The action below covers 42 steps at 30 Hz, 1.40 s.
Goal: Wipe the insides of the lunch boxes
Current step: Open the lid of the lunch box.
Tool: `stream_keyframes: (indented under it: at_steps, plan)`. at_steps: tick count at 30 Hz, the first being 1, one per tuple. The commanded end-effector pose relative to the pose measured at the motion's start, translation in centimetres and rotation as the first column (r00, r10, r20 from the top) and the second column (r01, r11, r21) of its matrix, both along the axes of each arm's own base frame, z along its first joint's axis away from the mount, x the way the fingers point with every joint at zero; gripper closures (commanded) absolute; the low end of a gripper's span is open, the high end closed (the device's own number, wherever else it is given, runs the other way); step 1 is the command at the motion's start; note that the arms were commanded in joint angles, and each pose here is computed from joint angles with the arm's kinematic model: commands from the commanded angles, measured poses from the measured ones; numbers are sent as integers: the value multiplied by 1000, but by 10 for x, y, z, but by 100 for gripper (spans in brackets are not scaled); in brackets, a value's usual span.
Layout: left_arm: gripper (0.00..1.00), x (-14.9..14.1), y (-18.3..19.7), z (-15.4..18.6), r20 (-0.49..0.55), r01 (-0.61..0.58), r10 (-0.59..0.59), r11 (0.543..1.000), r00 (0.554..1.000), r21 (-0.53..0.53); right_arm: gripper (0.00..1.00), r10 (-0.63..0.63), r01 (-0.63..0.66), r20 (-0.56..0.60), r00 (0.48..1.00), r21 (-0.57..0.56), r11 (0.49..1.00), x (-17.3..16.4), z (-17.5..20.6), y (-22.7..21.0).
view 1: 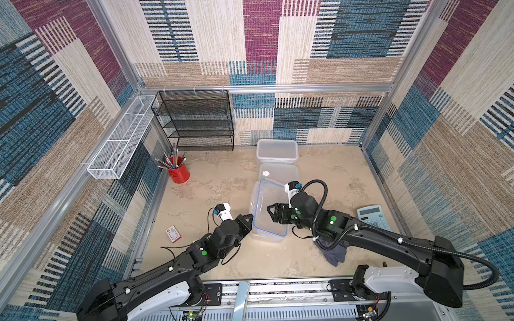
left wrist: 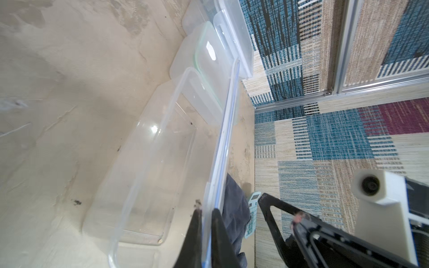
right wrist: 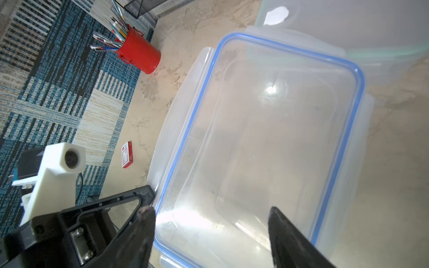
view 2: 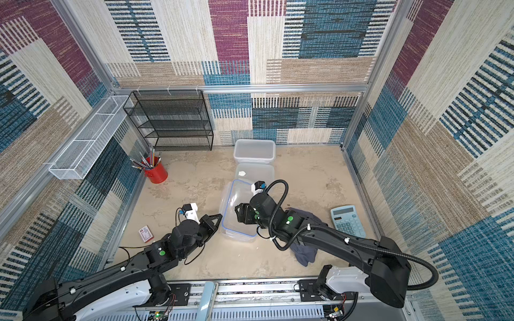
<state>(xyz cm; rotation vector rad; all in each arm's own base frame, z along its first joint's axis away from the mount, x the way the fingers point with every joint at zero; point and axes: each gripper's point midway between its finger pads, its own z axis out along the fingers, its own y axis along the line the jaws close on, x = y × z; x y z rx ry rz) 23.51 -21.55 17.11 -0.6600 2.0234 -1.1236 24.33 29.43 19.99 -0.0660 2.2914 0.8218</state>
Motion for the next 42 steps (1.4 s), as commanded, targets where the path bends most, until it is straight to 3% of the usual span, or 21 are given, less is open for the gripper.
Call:
stream_keyframes:
  at_steps: [1,6,19,28,31,37,42]
  plan:
    - [100,1,-19,29,83,80,-76,995,994,-54,13,-60,60,44,997,-12,998,0,17,-20]
    - [100,-3,-47,54,123,203,-192,975,974,-90,6,-141,140,97,985,18,990,-6,40,-53]
    - [100,-12,-98,95,220,390,-353,907,910,-157,5,-272,258,133,953,113,960,-27,64,-111]
    - [100,-21,-133,142,360,524,-439,831,823,-184,5,-315,295,144,938,143,945,-33,74,-131]
    - [100,-18,-125,162,408,503,-421,857,810,-115,5,-324,297,155,933,175,939,-36,85,-136]
    - [100,3,-76,190,401,312,-368,929,839,201,5,-300,234,198,933,301,924,-46,122,-138]
    - [100,26,-14,207,389,106,-275,909,879,403,4,-290,207,213,933,340,917,-50,132,-138]
